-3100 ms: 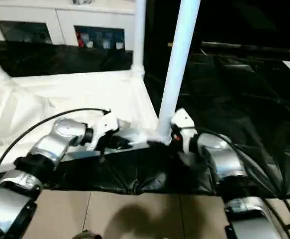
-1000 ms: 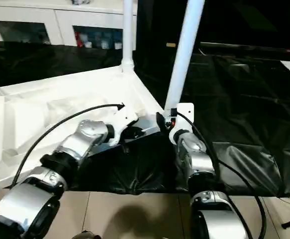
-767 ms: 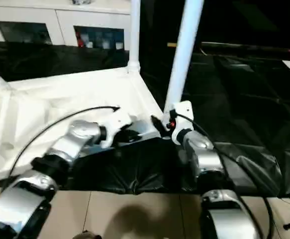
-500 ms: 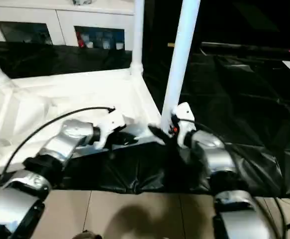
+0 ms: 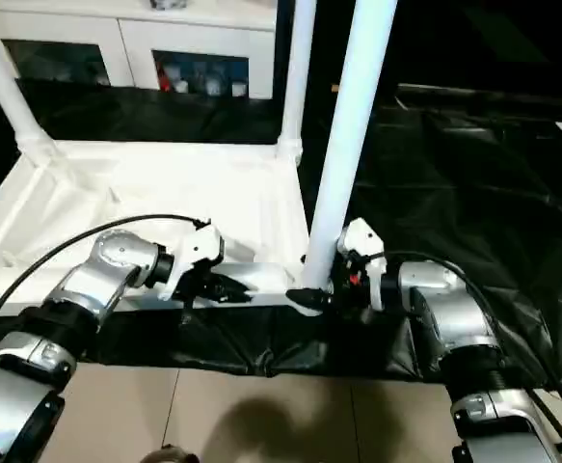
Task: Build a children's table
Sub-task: Rotate leg to tighten
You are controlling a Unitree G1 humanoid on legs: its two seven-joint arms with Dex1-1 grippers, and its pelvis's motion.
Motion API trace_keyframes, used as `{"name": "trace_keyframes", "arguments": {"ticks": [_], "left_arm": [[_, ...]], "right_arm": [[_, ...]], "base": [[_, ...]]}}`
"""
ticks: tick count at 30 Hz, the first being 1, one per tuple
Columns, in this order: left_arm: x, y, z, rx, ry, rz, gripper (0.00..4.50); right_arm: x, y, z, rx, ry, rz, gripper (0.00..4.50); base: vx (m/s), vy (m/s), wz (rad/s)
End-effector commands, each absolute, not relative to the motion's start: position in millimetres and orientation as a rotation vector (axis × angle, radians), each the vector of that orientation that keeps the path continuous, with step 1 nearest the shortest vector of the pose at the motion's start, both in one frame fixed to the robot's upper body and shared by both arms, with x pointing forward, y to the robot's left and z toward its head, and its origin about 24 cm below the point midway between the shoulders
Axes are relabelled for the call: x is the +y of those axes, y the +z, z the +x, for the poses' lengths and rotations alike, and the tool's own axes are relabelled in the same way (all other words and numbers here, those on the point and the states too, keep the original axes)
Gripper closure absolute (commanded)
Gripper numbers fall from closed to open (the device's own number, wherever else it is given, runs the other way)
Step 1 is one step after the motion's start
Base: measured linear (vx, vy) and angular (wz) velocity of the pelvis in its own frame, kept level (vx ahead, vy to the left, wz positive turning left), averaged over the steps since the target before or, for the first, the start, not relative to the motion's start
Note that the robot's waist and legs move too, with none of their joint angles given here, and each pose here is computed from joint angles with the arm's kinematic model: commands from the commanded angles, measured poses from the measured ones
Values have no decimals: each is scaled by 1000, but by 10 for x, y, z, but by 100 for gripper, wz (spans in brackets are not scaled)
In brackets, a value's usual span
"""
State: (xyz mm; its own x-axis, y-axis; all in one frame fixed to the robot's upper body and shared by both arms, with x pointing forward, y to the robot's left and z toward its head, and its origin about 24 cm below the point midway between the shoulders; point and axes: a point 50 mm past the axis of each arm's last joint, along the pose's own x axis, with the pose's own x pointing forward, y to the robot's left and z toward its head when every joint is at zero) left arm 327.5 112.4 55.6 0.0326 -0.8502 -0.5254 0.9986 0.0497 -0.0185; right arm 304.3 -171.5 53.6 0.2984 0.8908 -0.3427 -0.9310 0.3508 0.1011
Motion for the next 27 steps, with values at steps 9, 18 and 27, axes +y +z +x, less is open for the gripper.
{"name": "trace_keyframes", "arguments": {"ticks": [9,18,27], "left_arm": [[920,639,3270,374,-1548,406,450],[934,633,3276,374,-1535,409,450],[737,639,3398,335,-1356,369,450]], "right_arm": [[-1527,411,2955,418,1285,-122,197],[-1496,368,2930,428,1286,-114,240],[-1397,167,3017,401,988,-29,250]], "base": [[0,0,0],[0,0,0],[0,0,0]]}}
